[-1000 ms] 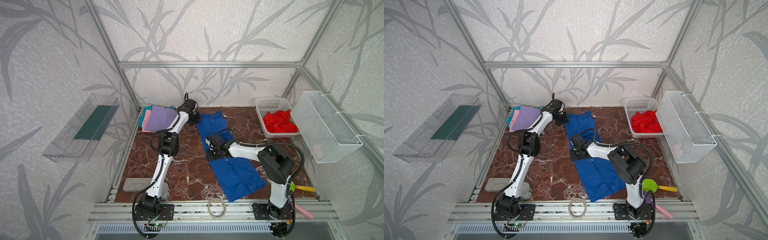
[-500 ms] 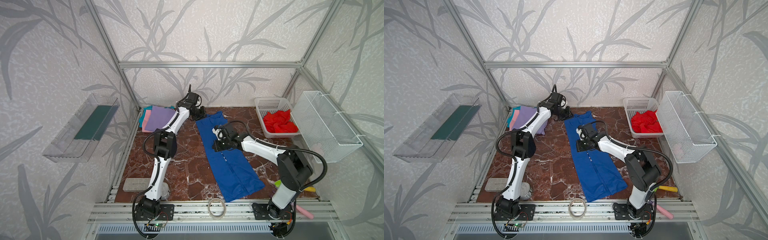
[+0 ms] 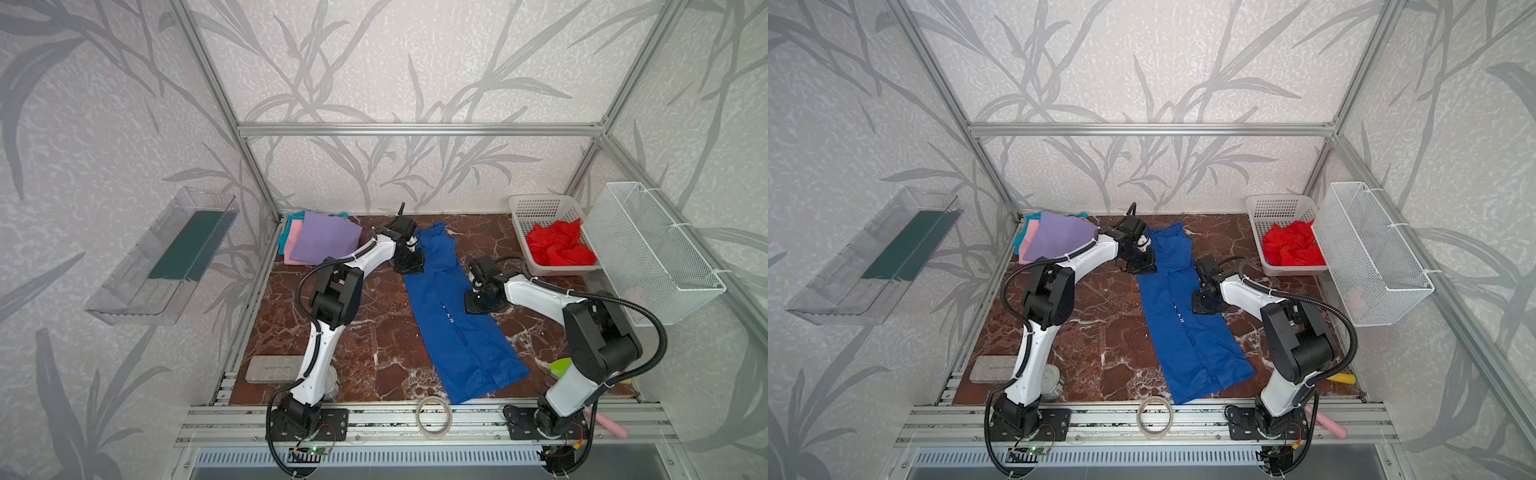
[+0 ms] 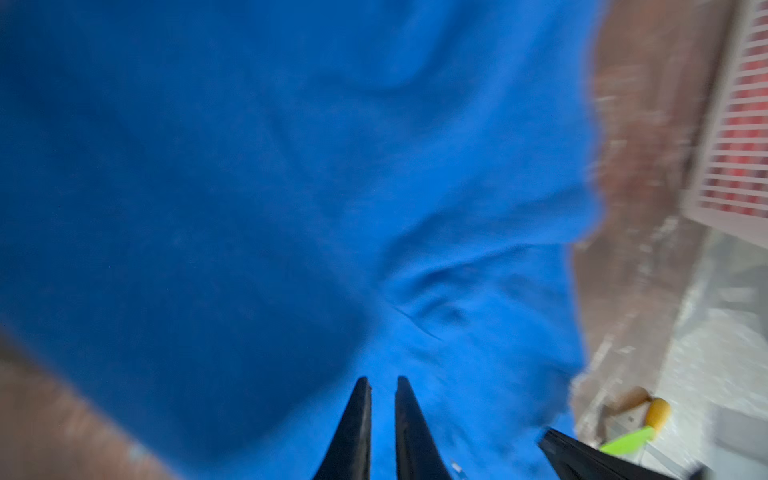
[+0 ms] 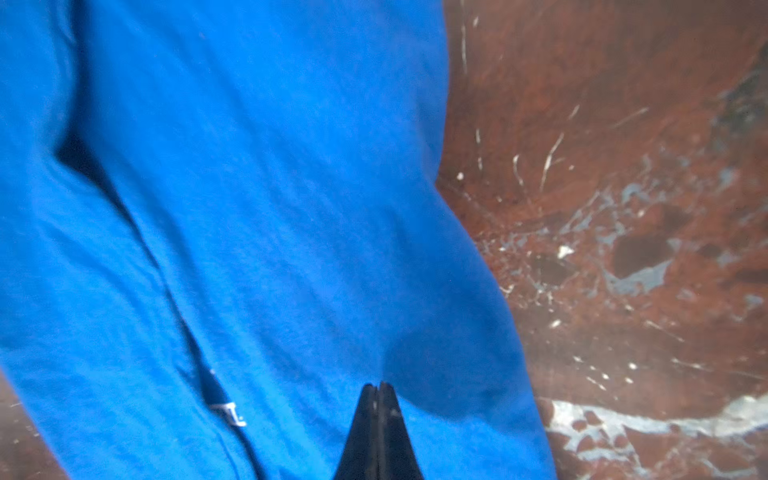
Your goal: Fold and stack the t-shirts
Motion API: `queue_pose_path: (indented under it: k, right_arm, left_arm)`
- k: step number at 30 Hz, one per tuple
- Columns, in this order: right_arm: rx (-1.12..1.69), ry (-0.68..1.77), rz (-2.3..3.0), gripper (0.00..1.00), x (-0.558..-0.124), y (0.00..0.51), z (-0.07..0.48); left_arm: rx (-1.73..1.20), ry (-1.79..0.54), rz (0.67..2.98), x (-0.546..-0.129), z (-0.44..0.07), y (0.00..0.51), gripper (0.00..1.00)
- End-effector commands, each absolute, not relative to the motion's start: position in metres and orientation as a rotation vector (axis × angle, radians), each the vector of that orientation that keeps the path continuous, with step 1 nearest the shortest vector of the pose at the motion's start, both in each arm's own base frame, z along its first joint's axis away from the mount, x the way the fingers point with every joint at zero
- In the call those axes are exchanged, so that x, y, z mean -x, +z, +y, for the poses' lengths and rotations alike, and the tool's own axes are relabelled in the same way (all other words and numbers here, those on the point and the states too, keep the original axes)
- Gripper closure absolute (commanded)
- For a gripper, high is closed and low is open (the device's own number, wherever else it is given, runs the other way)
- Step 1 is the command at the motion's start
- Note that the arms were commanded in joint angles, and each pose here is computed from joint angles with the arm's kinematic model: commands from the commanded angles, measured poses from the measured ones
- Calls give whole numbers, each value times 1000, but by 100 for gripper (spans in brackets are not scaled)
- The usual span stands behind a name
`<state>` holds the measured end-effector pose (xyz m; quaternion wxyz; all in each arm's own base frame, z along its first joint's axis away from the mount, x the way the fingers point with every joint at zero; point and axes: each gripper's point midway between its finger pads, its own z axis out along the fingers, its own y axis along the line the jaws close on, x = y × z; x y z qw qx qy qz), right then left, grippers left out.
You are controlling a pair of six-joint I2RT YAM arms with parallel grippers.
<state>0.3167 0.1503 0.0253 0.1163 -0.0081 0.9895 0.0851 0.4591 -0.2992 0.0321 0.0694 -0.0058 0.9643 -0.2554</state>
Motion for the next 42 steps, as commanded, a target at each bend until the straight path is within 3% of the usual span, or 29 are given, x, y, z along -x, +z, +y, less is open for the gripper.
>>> queue_pose_path:
  k: [1, 9, 17, 28, 37, 42]
  right_arm:
    - [-15, 202, 2963, 99, -305, 2, 144]
    - [38, 327, 2998, 98, -296, -20, 174]
    - [121, 555, 2972, 98, -303, -27, 238]
    - [34, 282, 3041, 98, -309, -35, 199]
    - [49, 307, 2955, 98, -317, 2, 193]
    - [268, 199, 2833, 96, -308, 53, 209]
  left_arm:
    - [27, -721, 2905, -466, -295, 30, 86]
    - [45, -691, 2938, -484, -298, -8, 86]
    - [114, -667, 2830, -548, -283, 2, 84]
    - [260, -618, 2782, -566, -225, 17, 87]
    - [239, -689, 2729, -568, -229, 56, 87]
    - [191, -679, 2678, -563, -224, 103, 74]
